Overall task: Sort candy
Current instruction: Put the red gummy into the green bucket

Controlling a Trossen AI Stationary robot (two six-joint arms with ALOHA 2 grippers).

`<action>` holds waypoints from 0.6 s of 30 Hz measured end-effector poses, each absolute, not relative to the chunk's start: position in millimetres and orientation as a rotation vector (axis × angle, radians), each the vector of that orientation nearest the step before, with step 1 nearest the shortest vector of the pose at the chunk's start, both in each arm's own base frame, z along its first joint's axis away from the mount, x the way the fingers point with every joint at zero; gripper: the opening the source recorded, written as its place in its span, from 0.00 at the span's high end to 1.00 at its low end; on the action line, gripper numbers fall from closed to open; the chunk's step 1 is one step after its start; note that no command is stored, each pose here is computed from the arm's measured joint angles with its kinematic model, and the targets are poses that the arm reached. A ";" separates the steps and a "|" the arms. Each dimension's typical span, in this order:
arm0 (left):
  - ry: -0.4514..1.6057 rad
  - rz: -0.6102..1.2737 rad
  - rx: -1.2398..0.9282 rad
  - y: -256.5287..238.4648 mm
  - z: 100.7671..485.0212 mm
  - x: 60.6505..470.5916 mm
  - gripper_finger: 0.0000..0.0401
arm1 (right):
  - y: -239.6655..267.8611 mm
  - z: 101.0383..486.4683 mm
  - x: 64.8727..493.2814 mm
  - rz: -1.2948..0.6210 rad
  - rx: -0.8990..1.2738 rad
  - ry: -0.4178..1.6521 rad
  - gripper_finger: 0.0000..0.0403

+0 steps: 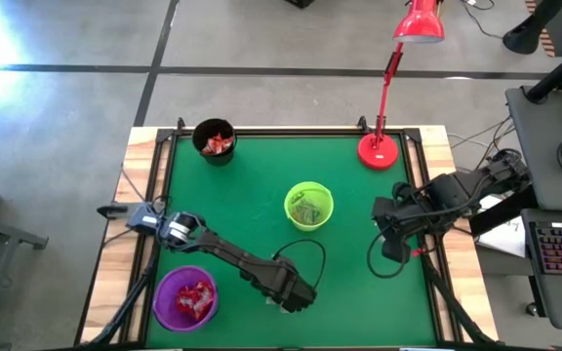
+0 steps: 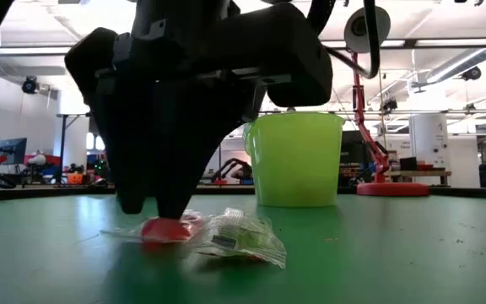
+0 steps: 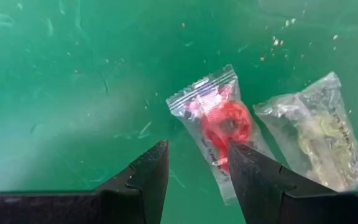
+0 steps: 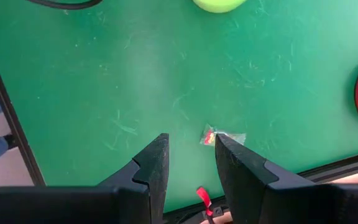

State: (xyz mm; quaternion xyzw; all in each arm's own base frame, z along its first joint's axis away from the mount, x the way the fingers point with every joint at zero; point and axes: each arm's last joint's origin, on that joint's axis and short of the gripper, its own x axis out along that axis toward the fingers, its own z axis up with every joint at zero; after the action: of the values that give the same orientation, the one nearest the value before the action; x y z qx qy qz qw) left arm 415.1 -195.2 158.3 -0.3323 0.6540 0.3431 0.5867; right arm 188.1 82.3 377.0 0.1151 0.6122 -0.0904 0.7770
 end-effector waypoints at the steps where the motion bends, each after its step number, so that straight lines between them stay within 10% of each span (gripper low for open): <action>1: 1.531 0.792 -0.782 -195.3 156.7 415.3 0.63 | 83.5 377.0 187.6 -0.193 0.248 1.325 0.70; 18: 1.550 0.520 -0.763 -199.3 143.1 424.4 0.75 | 86.7 376.3 187.5 -0.210 0.263 1.320 0.70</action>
State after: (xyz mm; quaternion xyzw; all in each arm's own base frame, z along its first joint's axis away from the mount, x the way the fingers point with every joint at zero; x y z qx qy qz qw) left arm 424.4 -199.3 143.1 -0.3317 0.6740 0.2262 0.6201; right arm 187.5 86.7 376.3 0.1217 0.6102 -0.0969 0.7768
